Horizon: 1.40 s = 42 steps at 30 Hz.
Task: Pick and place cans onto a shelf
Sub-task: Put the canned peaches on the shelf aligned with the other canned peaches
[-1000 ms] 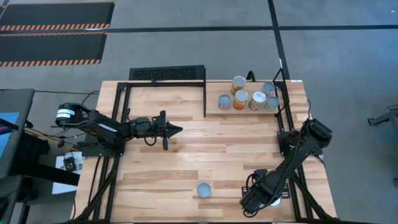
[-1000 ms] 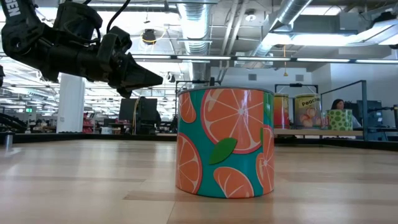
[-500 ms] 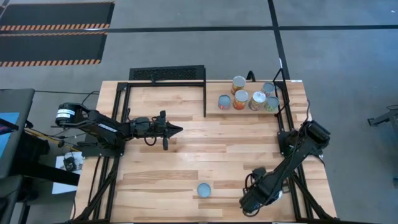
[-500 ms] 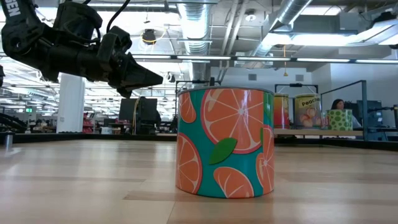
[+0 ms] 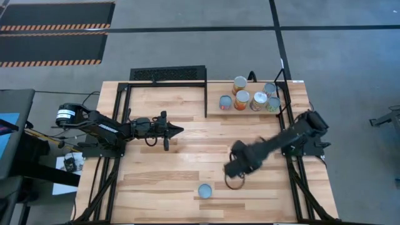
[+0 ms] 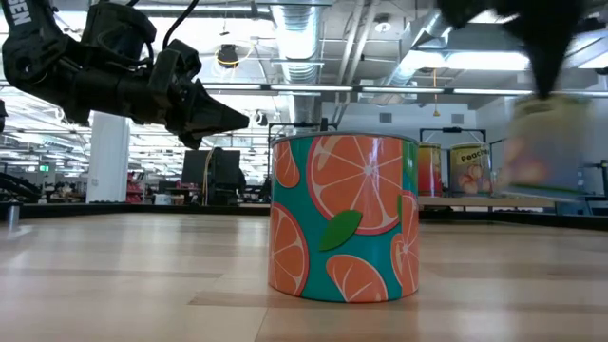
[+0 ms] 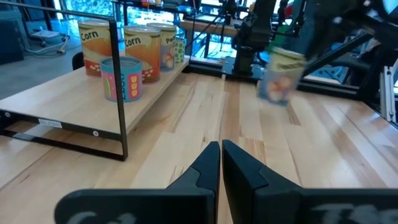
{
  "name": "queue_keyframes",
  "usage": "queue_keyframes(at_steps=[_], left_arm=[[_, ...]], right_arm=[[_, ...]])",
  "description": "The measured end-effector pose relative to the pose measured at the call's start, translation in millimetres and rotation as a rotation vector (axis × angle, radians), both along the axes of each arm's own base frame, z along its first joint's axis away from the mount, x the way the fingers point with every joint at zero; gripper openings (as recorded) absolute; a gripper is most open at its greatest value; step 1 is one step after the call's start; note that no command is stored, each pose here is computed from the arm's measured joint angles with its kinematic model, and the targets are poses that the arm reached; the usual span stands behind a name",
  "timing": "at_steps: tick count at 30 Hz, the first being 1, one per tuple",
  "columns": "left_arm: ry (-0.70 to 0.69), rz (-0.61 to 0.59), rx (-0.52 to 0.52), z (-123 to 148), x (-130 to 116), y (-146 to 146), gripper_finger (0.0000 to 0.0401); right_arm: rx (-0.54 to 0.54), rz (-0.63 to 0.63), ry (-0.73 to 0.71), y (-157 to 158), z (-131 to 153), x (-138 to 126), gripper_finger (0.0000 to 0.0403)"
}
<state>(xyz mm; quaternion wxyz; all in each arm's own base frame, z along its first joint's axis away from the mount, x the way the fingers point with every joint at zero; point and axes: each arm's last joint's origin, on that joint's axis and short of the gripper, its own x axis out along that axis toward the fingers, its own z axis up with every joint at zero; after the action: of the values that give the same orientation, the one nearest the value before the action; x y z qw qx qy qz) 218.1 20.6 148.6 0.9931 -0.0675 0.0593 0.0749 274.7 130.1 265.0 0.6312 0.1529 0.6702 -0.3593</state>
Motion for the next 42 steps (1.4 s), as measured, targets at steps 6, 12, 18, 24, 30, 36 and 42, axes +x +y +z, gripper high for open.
queue_keyframes(at_steps=[6, 12, 18, 24, 30, 36, 42], left_arm=[[0.0, -0.001, 0.006, 0, 0, 0, 0.0006], [0.004, -0.001, 0.009, 0, 0, 0, 0.0006], [0.006, -0.003, 0.019, 0, 0, 0, 0.0006], [0.008, -0.002, 0.02, -1, 0, 0, 0.0006], [0.008, -0.002, 0.02, 0, 0, 0, 0.0006], [0.006, -0.001, 0.02, 0, 0, 0, 0.0006], [0.006, 0.0, 0.02, 0, 0, 0, 0.0006]], right_arm=[[-0.024, 0.389, 0.117, -63, 0, 24, 0.0003], [-0.011, 0.633, 0.197, -109, 0, 35, 0.0003], [0.026, 0.754, 0.23, -117, -14, 36, 0.0004], [0.044, 0.797, 0.289, -108, -35, 24, 0.0003], [0.034, 0.776, 0.225, -106, -32, 9, 0.0014], [0.042, 0.728, 0.185, -106, -28, 3, 0.0042], [0.056, 0.711, 0.177, -106, -29, 4, 0.008]])
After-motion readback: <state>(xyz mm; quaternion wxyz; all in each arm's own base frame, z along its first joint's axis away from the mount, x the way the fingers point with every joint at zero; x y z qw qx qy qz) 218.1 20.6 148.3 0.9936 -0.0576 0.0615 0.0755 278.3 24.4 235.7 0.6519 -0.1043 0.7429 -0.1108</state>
